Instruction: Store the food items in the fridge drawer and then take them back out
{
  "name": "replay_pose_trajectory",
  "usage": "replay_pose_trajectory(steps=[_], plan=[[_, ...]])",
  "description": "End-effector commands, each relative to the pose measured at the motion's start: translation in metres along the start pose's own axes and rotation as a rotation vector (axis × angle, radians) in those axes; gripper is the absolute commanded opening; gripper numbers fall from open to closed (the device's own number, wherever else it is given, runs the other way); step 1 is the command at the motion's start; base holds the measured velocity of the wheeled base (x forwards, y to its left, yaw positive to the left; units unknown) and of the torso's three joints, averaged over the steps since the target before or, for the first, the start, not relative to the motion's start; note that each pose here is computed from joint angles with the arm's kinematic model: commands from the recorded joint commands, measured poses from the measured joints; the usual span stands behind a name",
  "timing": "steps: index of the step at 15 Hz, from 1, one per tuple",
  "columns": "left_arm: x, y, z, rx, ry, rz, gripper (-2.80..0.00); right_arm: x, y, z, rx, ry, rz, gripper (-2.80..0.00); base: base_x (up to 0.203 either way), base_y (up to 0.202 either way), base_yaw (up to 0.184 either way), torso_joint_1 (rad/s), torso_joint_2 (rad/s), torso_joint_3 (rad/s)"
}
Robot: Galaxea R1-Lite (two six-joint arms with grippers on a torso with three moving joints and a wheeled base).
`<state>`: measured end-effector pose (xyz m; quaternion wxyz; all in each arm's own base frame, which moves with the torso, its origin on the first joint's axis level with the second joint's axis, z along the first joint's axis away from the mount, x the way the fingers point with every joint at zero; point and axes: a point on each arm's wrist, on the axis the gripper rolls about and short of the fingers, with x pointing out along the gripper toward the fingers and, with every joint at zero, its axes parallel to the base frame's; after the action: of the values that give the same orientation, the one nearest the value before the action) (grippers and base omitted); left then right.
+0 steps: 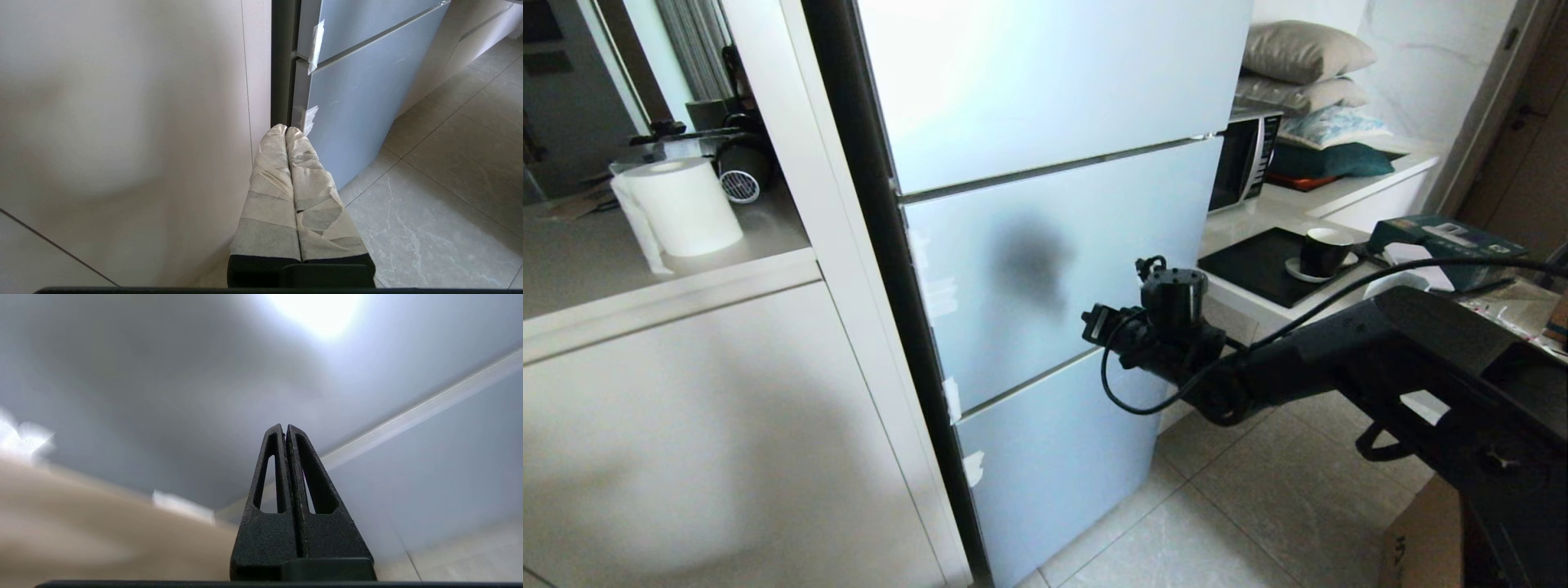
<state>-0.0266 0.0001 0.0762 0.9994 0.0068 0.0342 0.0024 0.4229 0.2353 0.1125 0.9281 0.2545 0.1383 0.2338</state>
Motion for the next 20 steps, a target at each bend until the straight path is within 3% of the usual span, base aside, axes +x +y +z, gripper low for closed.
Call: replay_pose_trajectory(steps=[1,5,10,12,15,18,20], plan=[[0.000,0.000,0.000,0.000,0.002,0.001,-2.80,-0.053,0.021,0.029,-0.016,-0.035,0.025,-2.80,0.000,0.000,0.000,0.000,0.00,0.000],[0.000,0.000,0.000,0.000,0.002,0.001,-2.80,-0.174,0.049,0.068,-0.190,-0.139,0.018,-2.80,0.000,0.000,0.000,0.000,0.00,0.000],[0.000,0.000,0.000,0.000,0.002,0.001,-2.80,-0.328,0.014,0.079,-0.365,-0.316,-0.189,-2.80,0.000,0.000,0.000,0.000,0.00,0.000],[0.000,0.000,0.000,0.000,0.002,0.001,-2.80,-0.385,0.008,0.060,-0.406,-0.336,-0.247,-2.80,0.000,0.000,0.000,0.000,0.00,0.000],[0.000,0.000,0.000,0.000,0.002,0.001,-2.80,-0.449,-0.003,0.001,-0.477,-0.313,-0.303,-2.80,0.000,0.000,0.000,0.000,0.00,0.000],[0.000,0.000,0.000,0.000,0.002,0.001,-2.80,-0.478,-0.022,-0.059,-0.512,-0.238,-0.374,-2.80,0.000,0.000,0.000,0.000,0.00,0.000],[0.000,0.000,0.000,0.000,0.002,0.001,-2.80,-0.486,-0.031,-0.083,-0.517,-0.209,-0.419,-2.80,0.000,0.000,0.000,0.000,0.00,0.000]])
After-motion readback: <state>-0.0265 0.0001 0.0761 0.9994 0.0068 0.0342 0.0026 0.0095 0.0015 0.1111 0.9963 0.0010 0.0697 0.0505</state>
